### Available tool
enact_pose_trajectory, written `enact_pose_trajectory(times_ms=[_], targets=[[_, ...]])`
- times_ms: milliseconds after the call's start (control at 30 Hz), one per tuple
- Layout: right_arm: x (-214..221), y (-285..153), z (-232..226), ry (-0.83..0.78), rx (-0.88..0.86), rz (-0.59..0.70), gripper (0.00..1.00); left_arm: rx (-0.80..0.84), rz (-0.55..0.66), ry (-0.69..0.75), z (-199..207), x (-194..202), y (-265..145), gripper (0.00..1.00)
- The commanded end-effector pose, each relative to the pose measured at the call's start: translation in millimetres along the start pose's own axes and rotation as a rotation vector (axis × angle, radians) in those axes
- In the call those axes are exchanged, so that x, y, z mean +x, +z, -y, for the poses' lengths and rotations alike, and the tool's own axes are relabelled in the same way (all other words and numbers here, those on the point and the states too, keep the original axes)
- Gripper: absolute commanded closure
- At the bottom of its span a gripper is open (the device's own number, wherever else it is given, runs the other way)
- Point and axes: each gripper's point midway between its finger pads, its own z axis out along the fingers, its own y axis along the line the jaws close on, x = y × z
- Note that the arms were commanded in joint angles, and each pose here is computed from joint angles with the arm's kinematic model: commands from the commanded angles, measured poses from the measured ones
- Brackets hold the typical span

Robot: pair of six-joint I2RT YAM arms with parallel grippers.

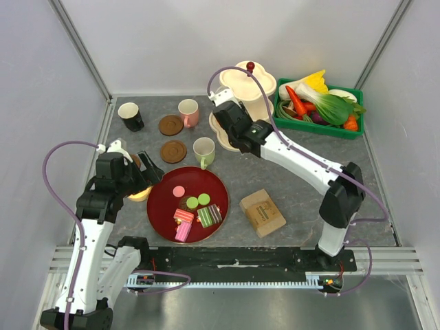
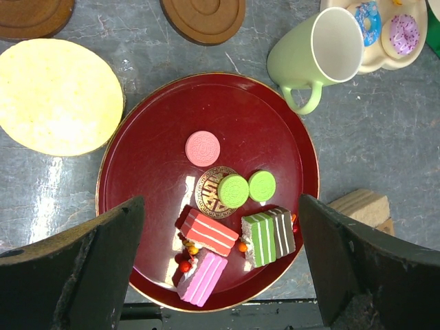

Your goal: Serve the afternoon tea

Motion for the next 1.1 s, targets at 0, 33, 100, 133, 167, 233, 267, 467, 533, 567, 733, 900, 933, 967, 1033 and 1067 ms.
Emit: enact_pose_trajectory(times_ms=[0, 33, 100, 133, 167, 233, 267, 467, 533, 567, 733, 900, 933, 967, 1033, 1067], targets=[[-19.8, -42.1, -3.8, 0.065, -0.084, 0.097, 0.49, 0.027, 0.033, 0.03, 6.6, -10.9, -2.5, 0.02], [-19.4, -49.5, -6.0, 0.06, -0.102, 0.102, 0.49, 0.028, 0.034, 0.027, 6.9, -11.2, -2.4, 0.02], [-17.2, -66.7, -14.8, 0.038, -0.133, 0.114, 0.49, 0.028, 0.034, 0.026, 7.0, -11.2, -2.4, 0.02], [-17.7, -77.4, -17.3, 0.031, -0.139, 0.128, 0.49, 0.03, 0.033, 0.027, 7.6, -10.8, -2.5, 0.02], [-17.8, -88.7, -22.0, 0.021, -0.147, 0.144, 0.49, 0.029, 0.032, 0.026, 7.1, -10.7, -2.5, 0.02], [-17.1, -111.0, -28.4, -0.003, -0.16, 0.168, 0.49, 0.029, 0.032, 0.026, 7.1, -10.7, -2.5, 0.02], [-17.0, -121.2, -33.3, -0.012, -0.177, 0.18, 0.49, 0.03, 0.029, 0.026, 7.4, -10.1, -2.6, 0.02], [-1.1, -171.6, -70.2, -0.05, -0.345, 0.205, 0.49, 0.028, 0.032, 0.015, 7.3, -10.4, -7.1, 0.02], [8.0, -185.9, -88.5, -0.087, -0.41, 0.198, 0.49, 0.014, 0.046, 0.015, 5.2, -12.6, -11.6, 0.02], [13.3, -192.0, -96.7, -0.113, -0.433, 0.195, 0.49, 0.006, 0.054, 0.011, 4.3, -14.1, -15.3, 0.02], [40.5, -200.4, -127.0, -0.23, -0.475, 0.142, 0.48, -0.007, 0.093, 0.008, 2.0, -19.1, -30.6, 0.02], [70.3, -192.1, -165.2, -0.321, -0.53, 0.068, 0.47, -0.003, 0.098, 0.007, 1.1, -16.8, -35.8, 0.02], [74.0, -191.4, -172.2, -0.329, -0.544, 0.059, 0.46, -0.003, 0.096, 0.009, 0.8, -15.7, -36.2, 0.02], [78.2, -188.9, -178.1, -0.341, -0.549, 0.051, 0.46, -0.008, 0.094, 0.008, -0.5, -14.6, -35.8, 0.02], [85.3, -185.1, -189.0, -0.359, -0.564, 0.035, 0.46, -0.011, 0.088, 0.01, -1.7, -12.7, -35.2, 0.02], [89.5, -181.5, -193.9, -0.373, -0.562, 0.025, 0.46, -0.012, 0.086, 0.008, -2.2, -11.9, -34.5, 0.02]])
